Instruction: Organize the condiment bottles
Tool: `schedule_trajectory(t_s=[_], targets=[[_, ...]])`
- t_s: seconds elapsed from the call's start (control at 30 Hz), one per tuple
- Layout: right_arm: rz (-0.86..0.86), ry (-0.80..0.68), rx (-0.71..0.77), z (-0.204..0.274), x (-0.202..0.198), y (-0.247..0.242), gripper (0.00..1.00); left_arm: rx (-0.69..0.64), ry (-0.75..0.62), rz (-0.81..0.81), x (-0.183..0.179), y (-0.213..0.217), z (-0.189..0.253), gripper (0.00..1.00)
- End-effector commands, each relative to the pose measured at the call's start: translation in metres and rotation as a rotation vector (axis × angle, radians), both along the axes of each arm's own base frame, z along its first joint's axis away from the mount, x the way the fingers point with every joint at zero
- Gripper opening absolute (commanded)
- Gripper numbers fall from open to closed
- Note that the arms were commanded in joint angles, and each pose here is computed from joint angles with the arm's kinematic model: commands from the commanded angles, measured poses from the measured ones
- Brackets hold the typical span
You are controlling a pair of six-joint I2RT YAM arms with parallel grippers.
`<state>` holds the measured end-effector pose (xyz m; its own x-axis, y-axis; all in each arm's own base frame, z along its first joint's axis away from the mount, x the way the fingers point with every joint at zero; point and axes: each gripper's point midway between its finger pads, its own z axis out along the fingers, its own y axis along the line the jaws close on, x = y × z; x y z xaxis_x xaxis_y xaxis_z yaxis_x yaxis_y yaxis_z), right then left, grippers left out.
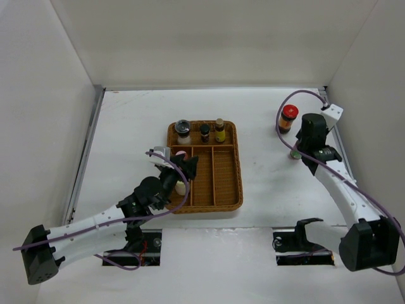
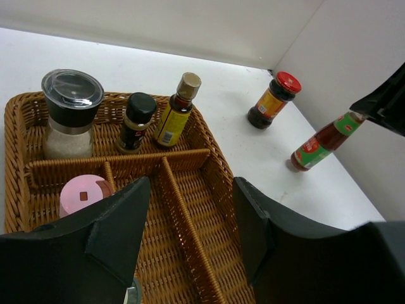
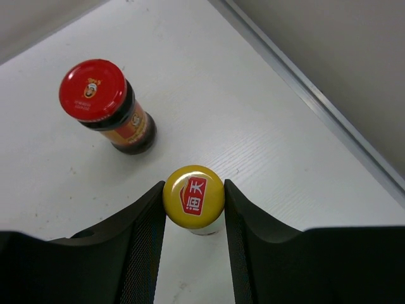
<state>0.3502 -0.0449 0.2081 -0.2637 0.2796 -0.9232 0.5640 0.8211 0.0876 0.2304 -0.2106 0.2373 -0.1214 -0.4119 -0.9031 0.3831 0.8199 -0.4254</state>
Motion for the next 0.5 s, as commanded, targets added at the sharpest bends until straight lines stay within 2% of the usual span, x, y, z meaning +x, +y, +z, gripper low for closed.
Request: schedule_trajectory(t_s=[0.0,0.2,0.47], targets=[[-0.02,-0.229,-0.003,0.072,-0.001,0.001,0.27,-0.027,-0.028,0.006,0.002,0.001,0.008,0.54],[0.064,-0.279,-0.008,0.105,-0.017,0.028,0.26,-0.026,-0.027,0.012,0.003,0.002,0.008,0.54],[0.298,-0.369,0.012,0.162,-0.03,0.105,0.26,-0.045,-0.033,0.081,0.008,0.018,0.012,0.54]])
